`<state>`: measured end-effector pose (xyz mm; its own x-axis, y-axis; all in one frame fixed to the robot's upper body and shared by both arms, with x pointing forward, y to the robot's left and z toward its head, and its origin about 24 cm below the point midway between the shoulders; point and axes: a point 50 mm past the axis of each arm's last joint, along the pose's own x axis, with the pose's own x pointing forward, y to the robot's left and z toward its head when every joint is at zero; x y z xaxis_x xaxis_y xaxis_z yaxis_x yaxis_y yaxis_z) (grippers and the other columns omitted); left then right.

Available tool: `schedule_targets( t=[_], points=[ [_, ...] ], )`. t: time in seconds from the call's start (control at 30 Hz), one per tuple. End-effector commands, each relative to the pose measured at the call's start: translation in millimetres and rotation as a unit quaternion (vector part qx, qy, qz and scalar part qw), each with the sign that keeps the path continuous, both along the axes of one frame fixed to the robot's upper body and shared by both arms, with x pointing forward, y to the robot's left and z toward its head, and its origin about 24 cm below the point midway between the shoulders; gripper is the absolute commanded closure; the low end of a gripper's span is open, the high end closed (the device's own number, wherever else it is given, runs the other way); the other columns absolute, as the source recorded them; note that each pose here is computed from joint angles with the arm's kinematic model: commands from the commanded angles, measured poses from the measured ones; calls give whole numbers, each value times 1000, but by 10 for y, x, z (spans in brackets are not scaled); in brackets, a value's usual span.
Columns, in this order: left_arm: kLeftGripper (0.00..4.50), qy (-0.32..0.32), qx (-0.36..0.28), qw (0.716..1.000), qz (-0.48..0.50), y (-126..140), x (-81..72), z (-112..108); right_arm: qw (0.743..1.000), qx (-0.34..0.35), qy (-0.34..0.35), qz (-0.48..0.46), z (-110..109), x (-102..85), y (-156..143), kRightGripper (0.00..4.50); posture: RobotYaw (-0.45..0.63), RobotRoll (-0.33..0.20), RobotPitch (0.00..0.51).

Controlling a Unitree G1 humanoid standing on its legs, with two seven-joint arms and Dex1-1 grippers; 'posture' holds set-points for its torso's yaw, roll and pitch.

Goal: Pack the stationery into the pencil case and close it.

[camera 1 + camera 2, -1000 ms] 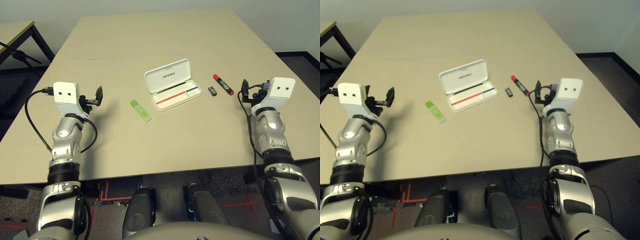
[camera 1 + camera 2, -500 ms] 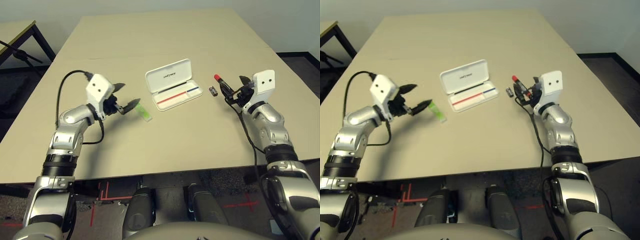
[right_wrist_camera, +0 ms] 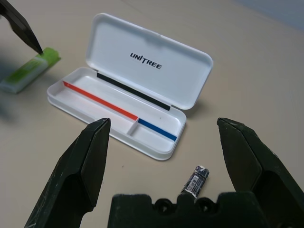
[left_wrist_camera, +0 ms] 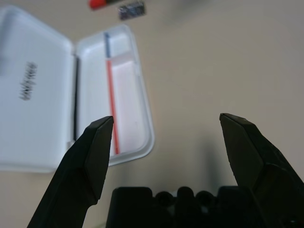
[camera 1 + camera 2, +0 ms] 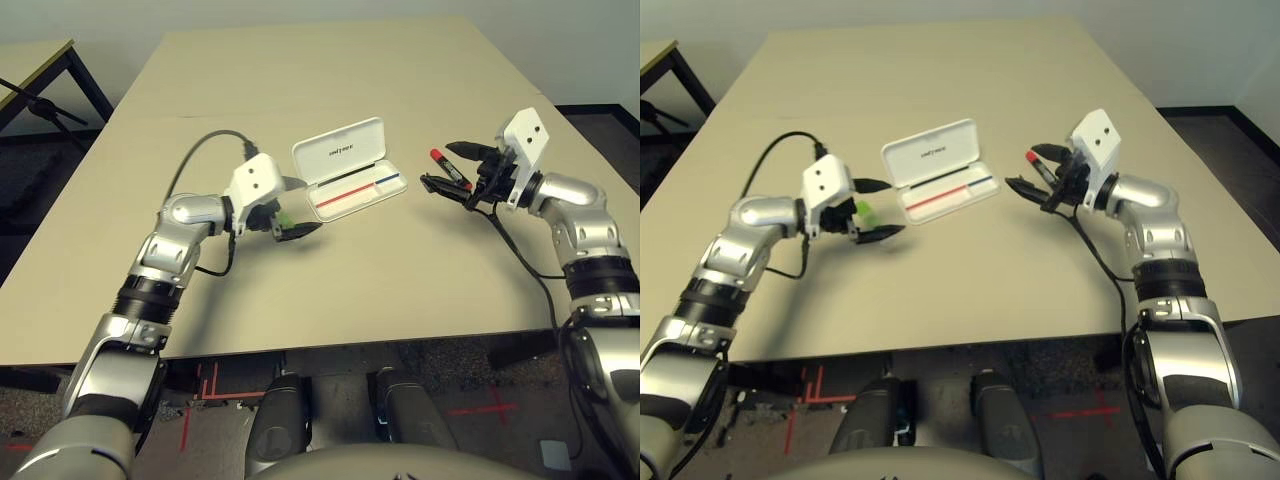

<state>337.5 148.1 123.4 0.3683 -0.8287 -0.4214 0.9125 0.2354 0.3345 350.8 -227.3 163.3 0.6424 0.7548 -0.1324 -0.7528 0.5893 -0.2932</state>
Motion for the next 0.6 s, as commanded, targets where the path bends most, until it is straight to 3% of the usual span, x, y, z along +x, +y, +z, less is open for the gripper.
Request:
schedule_targets(
  t=[0.03, 0.2, 0.6],
  points=[
    [0, 10, 34, 999, -17, -74, 75, -43, 1000, -16, 8, 10, -1, 9, 0, 40, -36, 0, 78],
    [0, 11, 50, 999, -11, -194, 187, -68, 1000, -18, -1, 11, 29, 19, 5, 40, -44, 0, 76],
    [0, 44, 99, 994, 2, -344, 252, -179, 1000, -16, -14, 10, 64, 25, 13, 40, -44, 0, 76]
  ],
)
